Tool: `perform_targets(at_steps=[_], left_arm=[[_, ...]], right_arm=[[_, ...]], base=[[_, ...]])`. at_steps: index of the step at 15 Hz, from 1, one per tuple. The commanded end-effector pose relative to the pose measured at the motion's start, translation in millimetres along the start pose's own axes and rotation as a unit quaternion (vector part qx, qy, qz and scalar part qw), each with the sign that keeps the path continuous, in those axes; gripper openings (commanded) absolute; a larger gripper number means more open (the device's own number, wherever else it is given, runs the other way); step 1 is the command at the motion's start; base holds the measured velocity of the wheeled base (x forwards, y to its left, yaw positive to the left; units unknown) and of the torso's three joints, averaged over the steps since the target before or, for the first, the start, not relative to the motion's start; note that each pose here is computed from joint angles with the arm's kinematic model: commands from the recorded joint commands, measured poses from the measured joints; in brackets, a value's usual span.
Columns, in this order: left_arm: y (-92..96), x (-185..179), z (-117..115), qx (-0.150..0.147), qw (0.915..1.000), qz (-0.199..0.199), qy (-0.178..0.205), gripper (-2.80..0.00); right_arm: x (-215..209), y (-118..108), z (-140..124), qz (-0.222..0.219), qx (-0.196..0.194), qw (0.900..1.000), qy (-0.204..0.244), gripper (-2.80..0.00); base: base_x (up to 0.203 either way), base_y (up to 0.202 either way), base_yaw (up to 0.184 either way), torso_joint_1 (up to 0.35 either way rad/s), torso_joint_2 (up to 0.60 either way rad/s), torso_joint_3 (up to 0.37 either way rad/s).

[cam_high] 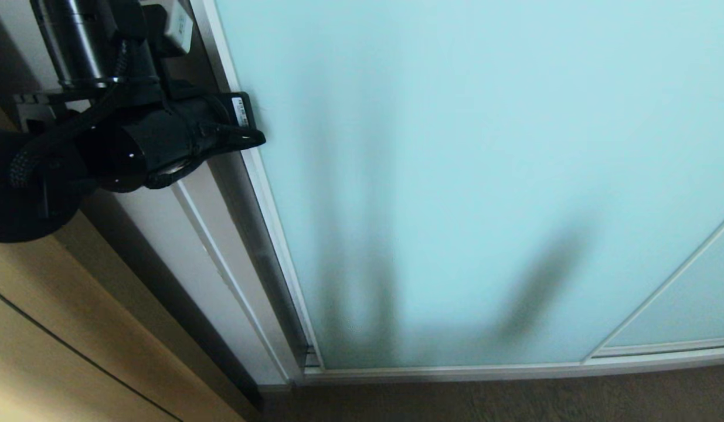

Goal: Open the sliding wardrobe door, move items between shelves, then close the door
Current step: Open the door

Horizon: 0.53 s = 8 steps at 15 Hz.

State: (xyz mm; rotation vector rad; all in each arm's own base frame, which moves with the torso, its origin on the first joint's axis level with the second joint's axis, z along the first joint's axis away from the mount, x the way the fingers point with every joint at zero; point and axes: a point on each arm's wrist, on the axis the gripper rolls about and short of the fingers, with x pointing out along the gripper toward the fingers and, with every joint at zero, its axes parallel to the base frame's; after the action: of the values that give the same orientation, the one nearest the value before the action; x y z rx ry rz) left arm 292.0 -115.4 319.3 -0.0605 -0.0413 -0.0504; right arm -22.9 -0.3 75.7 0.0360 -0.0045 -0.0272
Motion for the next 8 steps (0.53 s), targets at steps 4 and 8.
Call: perform_targets(at_steps=[4, 8], left_arm=[[-46.5, 9, -25, 0.004, 0.998, -0.061, 0.019, -2.8], [-78.2, 14, -38, -0.003, 0.9952, -0.098, 0.004, -2.8]], right_arm=[[0, 0, 0, 0.0, 0.0, 1.0, 0.001, -2.8], [0, 0, 0, 0.0, 0.0, 1.0, 0.001, -2.8]], base=[[0.0, 0.0, 0.0, 0.0, 0.0, 0.0], [0.0, 0.0, 0.0, 0.0, 0.0, 0.0]])
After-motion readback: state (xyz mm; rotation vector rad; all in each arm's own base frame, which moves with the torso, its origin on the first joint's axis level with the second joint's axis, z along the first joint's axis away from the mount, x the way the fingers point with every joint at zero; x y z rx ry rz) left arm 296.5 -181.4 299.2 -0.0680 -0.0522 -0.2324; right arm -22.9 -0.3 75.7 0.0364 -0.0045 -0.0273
